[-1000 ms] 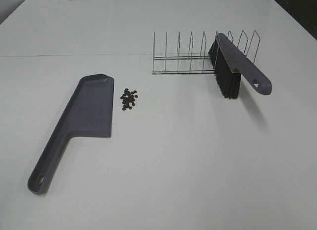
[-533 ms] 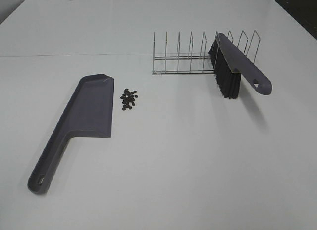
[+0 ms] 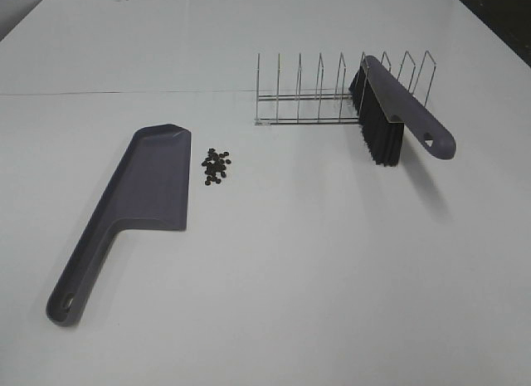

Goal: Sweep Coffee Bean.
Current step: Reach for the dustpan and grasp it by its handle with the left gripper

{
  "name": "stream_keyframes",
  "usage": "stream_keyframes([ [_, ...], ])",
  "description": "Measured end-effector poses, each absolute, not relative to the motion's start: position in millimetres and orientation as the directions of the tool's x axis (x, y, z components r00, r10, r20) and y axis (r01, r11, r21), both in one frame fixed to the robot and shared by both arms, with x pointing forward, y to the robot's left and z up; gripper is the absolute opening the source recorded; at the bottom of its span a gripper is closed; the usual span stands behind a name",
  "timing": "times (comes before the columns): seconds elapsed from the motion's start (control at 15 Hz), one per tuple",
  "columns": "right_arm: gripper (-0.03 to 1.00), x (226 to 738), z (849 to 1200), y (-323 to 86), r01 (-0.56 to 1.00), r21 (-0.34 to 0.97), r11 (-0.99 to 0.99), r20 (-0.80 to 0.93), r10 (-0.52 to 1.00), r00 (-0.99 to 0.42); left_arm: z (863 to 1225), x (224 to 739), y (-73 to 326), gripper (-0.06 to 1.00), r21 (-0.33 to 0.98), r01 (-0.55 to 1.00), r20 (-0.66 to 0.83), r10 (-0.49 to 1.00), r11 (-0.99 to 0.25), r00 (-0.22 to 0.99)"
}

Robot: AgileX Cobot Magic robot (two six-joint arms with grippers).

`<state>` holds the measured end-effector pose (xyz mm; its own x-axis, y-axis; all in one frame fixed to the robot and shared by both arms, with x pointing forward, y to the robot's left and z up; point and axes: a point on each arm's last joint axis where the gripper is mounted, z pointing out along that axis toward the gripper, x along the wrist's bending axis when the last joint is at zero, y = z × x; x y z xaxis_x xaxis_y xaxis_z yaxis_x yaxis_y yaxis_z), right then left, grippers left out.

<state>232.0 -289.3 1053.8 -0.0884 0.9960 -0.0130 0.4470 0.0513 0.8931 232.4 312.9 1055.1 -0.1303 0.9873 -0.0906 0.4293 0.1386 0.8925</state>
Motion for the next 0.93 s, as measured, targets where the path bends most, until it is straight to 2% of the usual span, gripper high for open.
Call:
stream_keyframes([
  [0.67, 0.78, 232, 1054, -289, 0.447, 0.893, 0.051, -0.013, 0.996, -0.088, 1064, 237, 311, 0.79, 0.913, 0.391, -0.083, 0.992, 0.114, -0.097],
  [0.93, 0.78, 232, 1054, -289, 0.447, 0.893, 0.051, -0.013, 0.996, -0.088, 1089, 283, 302, 0.79, 0.918, 0.382, -0.101, 0.995, 0.103, -0.027],
])
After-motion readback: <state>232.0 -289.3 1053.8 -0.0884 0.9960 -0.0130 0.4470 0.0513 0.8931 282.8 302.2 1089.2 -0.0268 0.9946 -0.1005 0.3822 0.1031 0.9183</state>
